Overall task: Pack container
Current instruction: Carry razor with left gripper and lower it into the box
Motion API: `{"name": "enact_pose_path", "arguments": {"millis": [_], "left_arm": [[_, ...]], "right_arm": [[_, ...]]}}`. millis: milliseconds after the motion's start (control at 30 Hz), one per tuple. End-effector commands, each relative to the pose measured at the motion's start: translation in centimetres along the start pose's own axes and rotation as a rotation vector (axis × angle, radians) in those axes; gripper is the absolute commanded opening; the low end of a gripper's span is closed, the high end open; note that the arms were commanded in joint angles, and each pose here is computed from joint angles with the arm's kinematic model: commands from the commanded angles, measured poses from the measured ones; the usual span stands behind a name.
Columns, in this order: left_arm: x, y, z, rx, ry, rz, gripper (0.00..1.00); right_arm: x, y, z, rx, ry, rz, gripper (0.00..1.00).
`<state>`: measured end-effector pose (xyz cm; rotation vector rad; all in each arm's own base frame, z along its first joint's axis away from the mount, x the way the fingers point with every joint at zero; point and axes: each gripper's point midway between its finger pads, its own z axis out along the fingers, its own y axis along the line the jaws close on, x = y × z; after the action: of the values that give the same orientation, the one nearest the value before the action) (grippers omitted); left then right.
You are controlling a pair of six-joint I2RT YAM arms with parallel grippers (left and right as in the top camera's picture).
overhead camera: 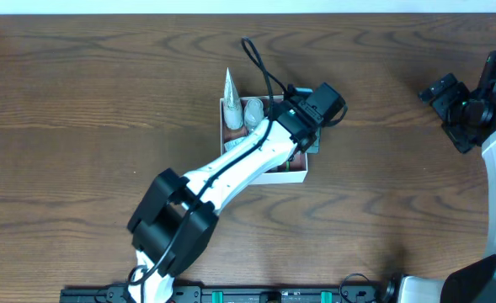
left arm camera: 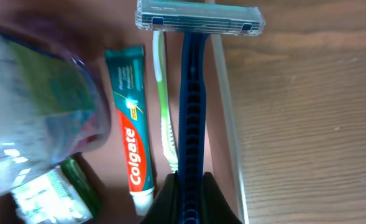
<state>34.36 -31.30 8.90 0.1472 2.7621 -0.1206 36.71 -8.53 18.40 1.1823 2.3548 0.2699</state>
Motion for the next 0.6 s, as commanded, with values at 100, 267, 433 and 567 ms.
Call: {"name": "enact_pose_path", "arguments": {"millis": [100, 267, 433, 567], "left_arm": [[0.76, 0.12, 0.98, -0.011, 0.032, -0.026, 0.06], [0.82, 0.18, 1.13, -0.015, 0.034, -0.057, 0.06], [0.66, 0.13, 1.15, -0.011, 0.029, -0.092, 0.06], [0.69, 0.11, 1.3, -0.013, 0.03, -0.121, 0.06]], "right_arm": [[-0.25, -0.06, -0.43, -0.003, -0.013, -0.009, 0.99], [-0.25, -0.06, -0.43, -0.003, -0.013, -0.009, 0.99], [-0.25, -0.06, -0.43, -0.003, -0.013, -0.009, 0.99], [-0.25, -0.06, -0.43, -0.003, -0.013, -0.009, 0.99]]}}
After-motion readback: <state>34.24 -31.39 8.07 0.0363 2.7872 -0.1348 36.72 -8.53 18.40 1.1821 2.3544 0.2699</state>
